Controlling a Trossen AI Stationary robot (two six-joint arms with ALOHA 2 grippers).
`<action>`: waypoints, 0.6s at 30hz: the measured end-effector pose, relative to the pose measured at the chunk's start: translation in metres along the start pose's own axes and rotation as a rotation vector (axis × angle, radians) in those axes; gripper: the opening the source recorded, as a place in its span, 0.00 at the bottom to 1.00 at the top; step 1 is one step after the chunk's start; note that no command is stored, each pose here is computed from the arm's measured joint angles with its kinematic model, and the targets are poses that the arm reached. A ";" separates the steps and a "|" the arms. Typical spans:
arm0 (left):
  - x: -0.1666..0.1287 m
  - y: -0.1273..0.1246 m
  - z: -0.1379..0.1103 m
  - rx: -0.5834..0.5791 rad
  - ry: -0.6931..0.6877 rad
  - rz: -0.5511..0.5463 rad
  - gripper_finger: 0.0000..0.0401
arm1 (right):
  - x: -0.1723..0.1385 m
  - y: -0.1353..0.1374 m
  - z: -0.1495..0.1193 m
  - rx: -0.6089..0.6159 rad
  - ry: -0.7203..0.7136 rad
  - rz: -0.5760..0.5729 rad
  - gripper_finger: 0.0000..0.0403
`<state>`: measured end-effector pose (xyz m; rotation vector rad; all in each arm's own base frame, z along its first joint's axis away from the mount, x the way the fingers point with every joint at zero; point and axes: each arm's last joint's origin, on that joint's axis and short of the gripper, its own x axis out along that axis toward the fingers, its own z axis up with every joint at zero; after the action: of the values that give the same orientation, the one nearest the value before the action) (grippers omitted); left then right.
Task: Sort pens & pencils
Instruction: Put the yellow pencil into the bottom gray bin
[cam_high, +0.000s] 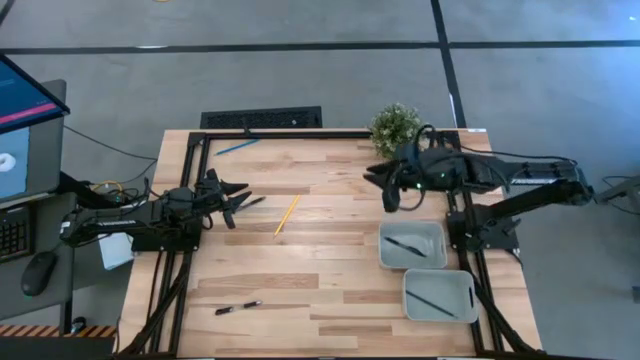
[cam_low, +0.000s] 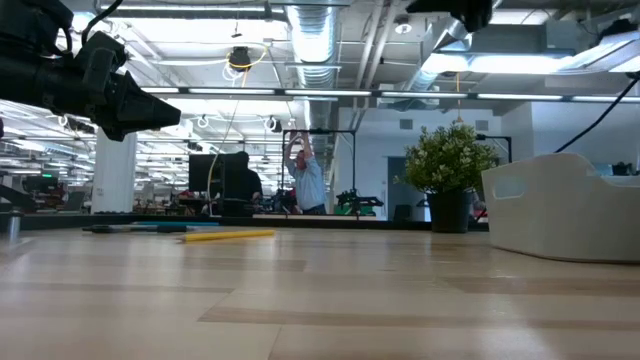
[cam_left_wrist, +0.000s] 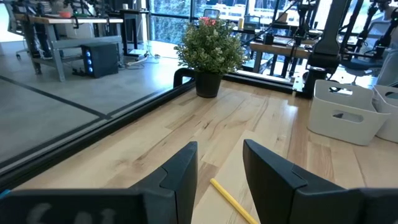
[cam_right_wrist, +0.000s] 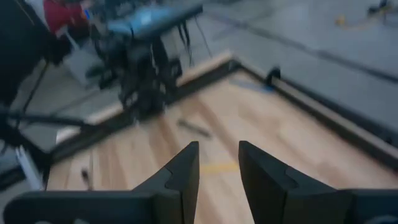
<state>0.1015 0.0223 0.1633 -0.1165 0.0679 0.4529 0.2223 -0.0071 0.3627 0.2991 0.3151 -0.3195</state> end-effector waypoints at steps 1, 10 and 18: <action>0.000 0.000 0.000 0.000 0.000 0.001 0.30 | 0.000 -0.001 0.003 -0.006 -0.027 0.001 0.33; 0.000 0.000 0.000 0.000 0.000 0.000 0.30 | 0.003 -0.011 0.014 -0.057 -0.107 -0.036 0.33; 0.000 -0.001 0.000 0.000 0.005 -0.031 0.30 | 0.005 -0.024 0.016 -0.178 -0.091 -0.103 0.33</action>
<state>0.1019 0.0215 0.1632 -0.1182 0.0715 0.4215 0.2221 -0.0357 0.3697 0.0926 0.2680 -0.4024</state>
